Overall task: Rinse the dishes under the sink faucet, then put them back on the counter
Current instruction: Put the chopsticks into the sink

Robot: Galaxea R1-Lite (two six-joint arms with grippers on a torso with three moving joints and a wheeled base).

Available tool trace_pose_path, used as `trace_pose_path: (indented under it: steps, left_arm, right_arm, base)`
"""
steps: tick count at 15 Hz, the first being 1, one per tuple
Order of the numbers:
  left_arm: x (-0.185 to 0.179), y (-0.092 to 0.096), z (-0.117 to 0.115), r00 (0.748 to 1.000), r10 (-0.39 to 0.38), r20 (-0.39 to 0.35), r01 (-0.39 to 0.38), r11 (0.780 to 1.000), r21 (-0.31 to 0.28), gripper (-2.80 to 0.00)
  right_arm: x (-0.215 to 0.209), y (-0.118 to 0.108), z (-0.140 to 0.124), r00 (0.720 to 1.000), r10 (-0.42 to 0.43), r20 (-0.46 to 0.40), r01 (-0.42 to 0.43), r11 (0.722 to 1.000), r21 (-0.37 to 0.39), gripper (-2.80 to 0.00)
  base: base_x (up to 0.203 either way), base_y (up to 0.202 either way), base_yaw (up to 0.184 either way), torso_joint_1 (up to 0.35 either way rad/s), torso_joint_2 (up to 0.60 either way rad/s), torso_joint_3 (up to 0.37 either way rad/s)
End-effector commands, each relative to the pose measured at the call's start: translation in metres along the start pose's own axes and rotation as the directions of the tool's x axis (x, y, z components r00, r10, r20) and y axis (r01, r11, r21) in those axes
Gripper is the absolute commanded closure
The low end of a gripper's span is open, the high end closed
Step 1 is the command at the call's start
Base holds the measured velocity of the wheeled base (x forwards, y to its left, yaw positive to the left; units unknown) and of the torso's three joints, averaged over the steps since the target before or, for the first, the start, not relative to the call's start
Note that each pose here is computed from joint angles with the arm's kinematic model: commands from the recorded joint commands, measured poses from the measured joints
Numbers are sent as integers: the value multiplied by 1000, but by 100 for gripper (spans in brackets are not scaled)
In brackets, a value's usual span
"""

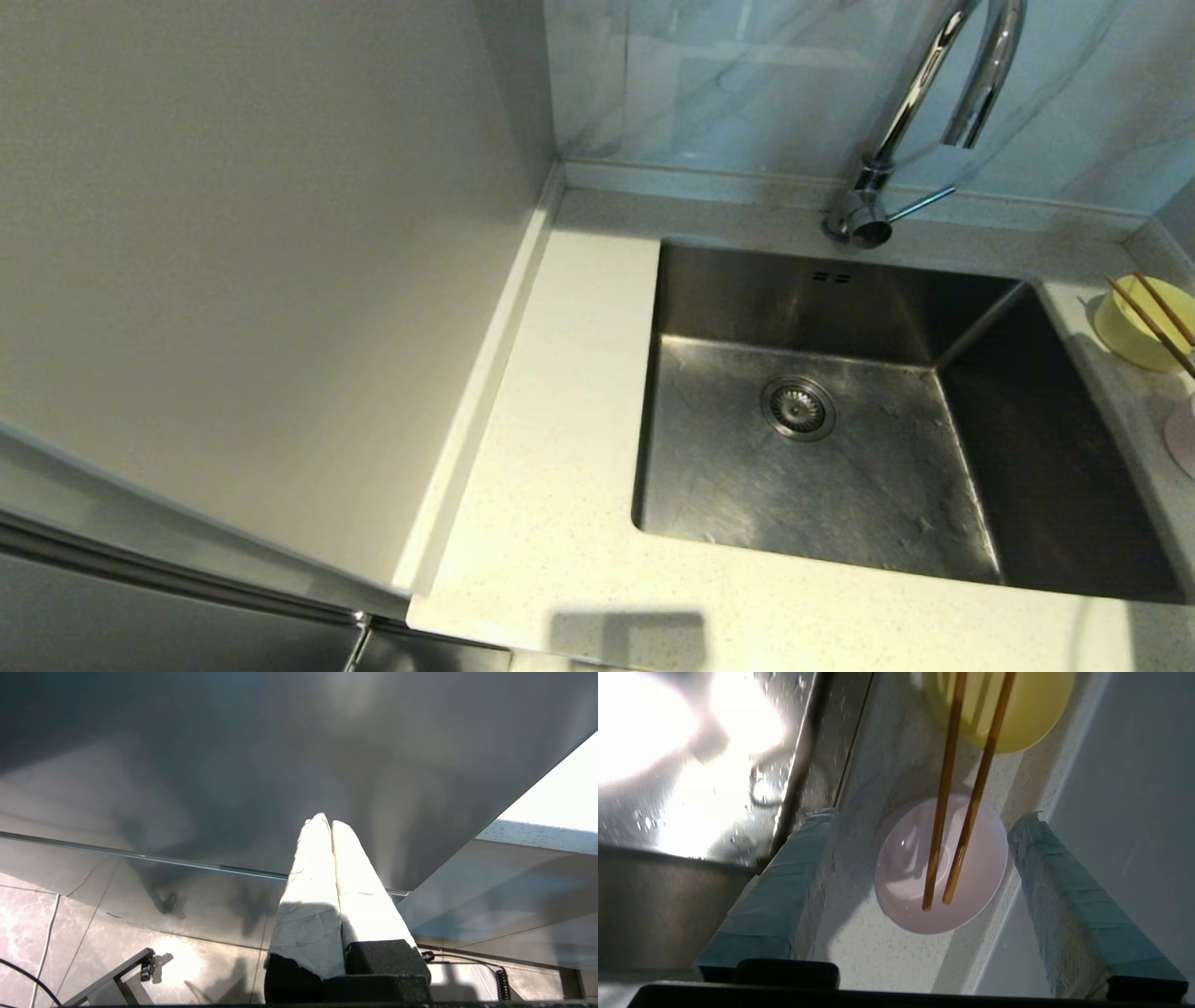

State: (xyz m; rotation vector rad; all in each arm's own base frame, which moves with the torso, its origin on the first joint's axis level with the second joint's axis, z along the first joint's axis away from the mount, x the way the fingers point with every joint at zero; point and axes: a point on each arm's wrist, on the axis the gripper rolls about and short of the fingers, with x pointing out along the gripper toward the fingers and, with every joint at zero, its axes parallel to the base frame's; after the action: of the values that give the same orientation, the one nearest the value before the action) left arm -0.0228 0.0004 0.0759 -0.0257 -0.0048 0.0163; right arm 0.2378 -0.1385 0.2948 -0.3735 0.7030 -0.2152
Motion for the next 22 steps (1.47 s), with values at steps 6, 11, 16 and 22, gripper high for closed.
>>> trace_pose_path:
  steps: [6, 11, 16, 22]
  left_arm:
    - [0, 0, 0, 1000, 0, 3, 0, 1000, 0, 0]
    - [0, 0, 0, 1000, 0, 3, 0, 1000, 0, 0]
    - [0, 0, 0, 1000, 0, 3, 0, 1000, 0, 0]
    - [0, 0, 0, 1000, 0, 3, 0, 1000, 0, 0]
  right_arm:
    - [29, 0, -8, 996, 17, -91, -27, 994, -103, -280]
    - [50, -3, -6, 992, 15, -124, -23, 998, -62, -280]
    - [59, 6, 0, 992, 53, -115, -50, 998, 30, -280]
    - [65, 10, 3, 991, 60, -121, -48, 994, 96, -280]
  base:
    - [0, 0, 0, 0, 0, 0]
    - [0, 0, 0, 0, 0, 0]
    - [0, 0, 0, 0, 0, 0]
    - [0, 0, 0, 0, 0, 0]
